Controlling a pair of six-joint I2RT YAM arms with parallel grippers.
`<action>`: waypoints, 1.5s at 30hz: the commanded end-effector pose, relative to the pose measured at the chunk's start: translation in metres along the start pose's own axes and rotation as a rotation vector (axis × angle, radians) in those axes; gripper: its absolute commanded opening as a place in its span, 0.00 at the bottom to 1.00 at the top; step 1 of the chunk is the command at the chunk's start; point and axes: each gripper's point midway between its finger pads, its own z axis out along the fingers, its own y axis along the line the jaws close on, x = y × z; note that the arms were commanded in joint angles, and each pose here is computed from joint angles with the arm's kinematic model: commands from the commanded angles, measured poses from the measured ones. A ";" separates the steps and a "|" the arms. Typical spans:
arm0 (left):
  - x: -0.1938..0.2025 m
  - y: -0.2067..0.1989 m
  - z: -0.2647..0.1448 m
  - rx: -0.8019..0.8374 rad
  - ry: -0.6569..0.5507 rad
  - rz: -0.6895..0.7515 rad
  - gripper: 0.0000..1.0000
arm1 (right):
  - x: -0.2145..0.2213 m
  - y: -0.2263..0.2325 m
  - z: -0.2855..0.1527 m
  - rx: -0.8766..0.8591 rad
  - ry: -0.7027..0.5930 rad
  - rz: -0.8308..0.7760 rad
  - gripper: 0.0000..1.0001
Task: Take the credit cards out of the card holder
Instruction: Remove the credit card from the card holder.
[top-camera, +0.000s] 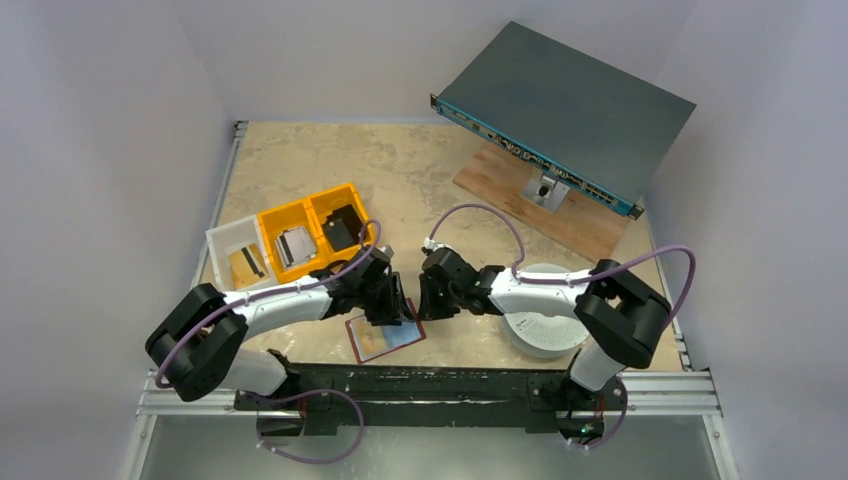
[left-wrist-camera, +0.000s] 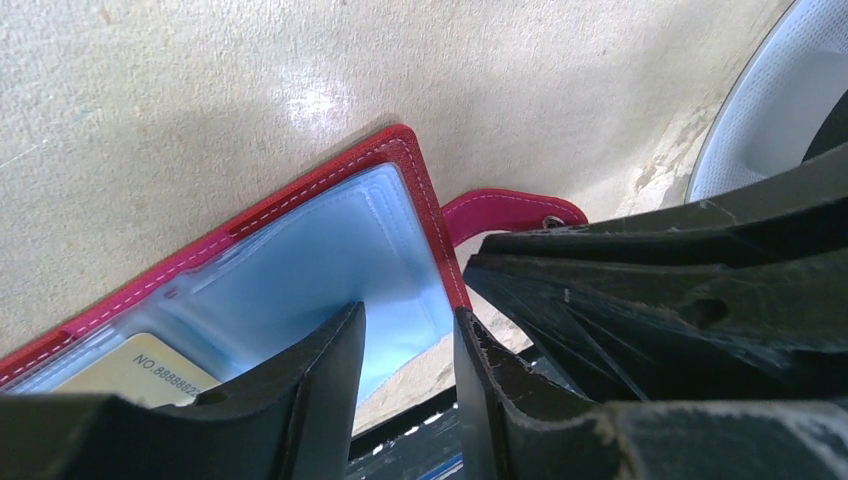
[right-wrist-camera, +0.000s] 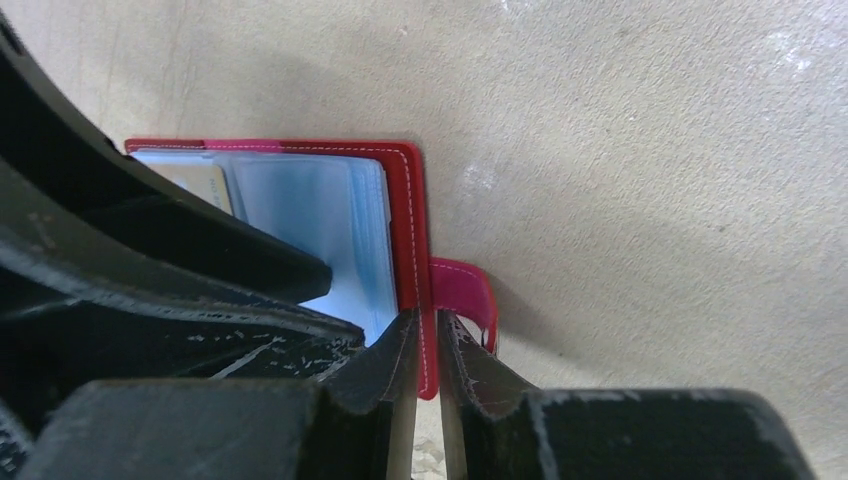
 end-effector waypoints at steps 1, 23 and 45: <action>-0.009 -0.013 -0.007 0.034 -0.039 0.031 0.38 | -0.012 0.012 -0.016 -0.029 -0.047 0.001 0.13; -0.017 0.058 -0.087 -0.180 -0.208 -0.106 0.34 | -0.025 0.088 -0.041 -0.182 -0.079 -0.092 0.30; 0.002 0.087 -0.055 -0.207 -0.143 -0.172 0.09 | 0.017 0.113 0.017 -0.261 0.085 -0.108 0.29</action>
